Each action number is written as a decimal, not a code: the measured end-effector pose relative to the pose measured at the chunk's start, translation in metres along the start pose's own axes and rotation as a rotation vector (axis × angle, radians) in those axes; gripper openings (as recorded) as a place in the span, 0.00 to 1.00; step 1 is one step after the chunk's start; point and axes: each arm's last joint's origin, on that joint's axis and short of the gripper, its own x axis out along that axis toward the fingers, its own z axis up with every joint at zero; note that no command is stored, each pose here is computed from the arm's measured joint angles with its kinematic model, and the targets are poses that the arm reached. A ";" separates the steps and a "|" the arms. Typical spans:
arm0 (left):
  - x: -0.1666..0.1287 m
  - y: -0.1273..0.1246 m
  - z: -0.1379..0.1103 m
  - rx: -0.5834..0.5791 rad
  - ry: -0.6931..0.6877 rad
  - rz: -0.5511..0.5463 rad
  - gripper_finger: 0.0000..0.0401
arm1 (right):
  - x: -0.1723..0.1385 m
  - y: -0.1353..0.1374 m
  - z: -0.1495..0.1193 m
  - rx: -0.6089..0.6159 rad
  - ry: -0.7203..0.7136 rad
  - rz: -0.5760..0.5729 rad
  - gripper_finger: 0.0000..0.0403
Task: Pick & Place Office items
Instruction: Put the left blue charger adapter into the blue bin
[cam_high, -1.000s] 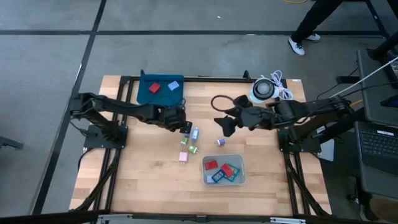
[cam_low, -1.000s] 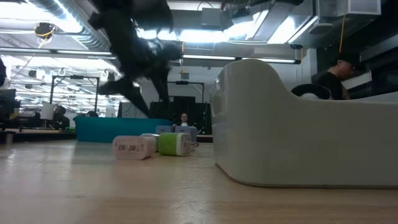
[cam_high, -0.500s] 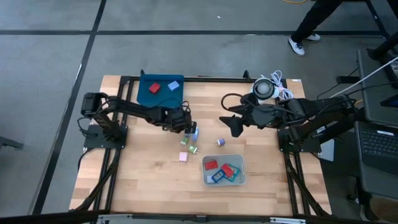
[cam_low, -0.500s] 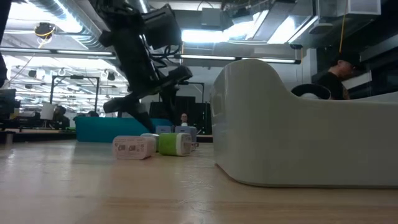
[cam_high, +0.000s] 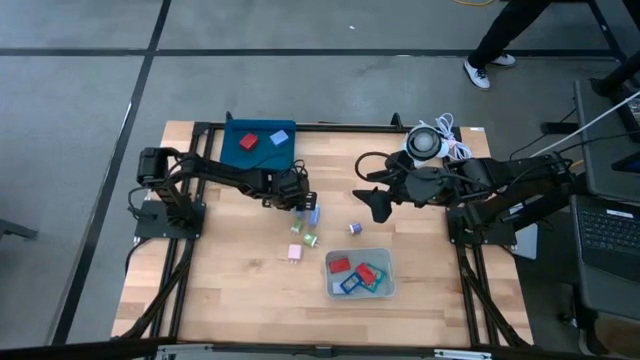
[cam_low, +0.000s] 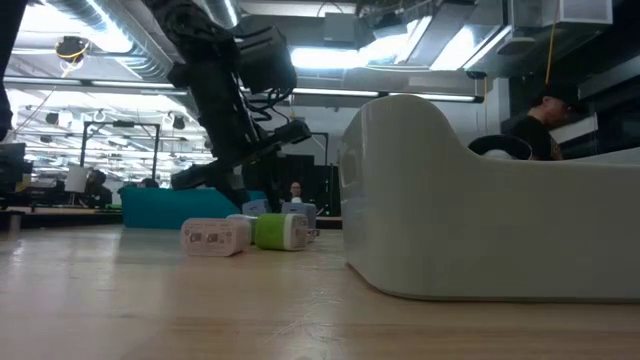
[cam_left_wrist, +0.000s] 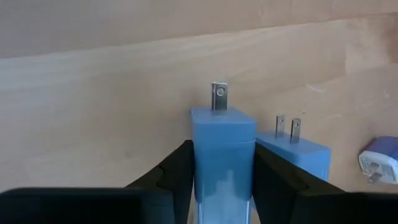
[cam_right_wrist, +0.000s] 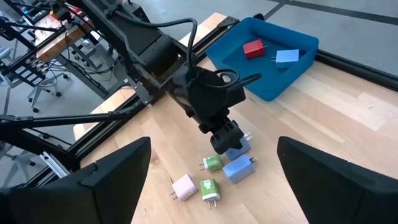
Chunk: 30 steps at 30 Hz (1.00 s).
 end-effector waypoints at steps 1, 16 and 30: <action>0.000 0.000 0.001 -0.002 -0.001 0.000 0.30 | 0.000 0.000 0.000 0.000 0.000 0.000 0.88; -0.079 -0.005 0.056 0.041 -0.372 -0.227 0.30 | 0.000 0.000 0.001 0.040 -0.013 -0.008 0.88; -0.108 0.089 0.141 0.050 -0.412 0.172 0.30 | 0.000 0.000 0.003 0.070 -0.057 -0.027 0.88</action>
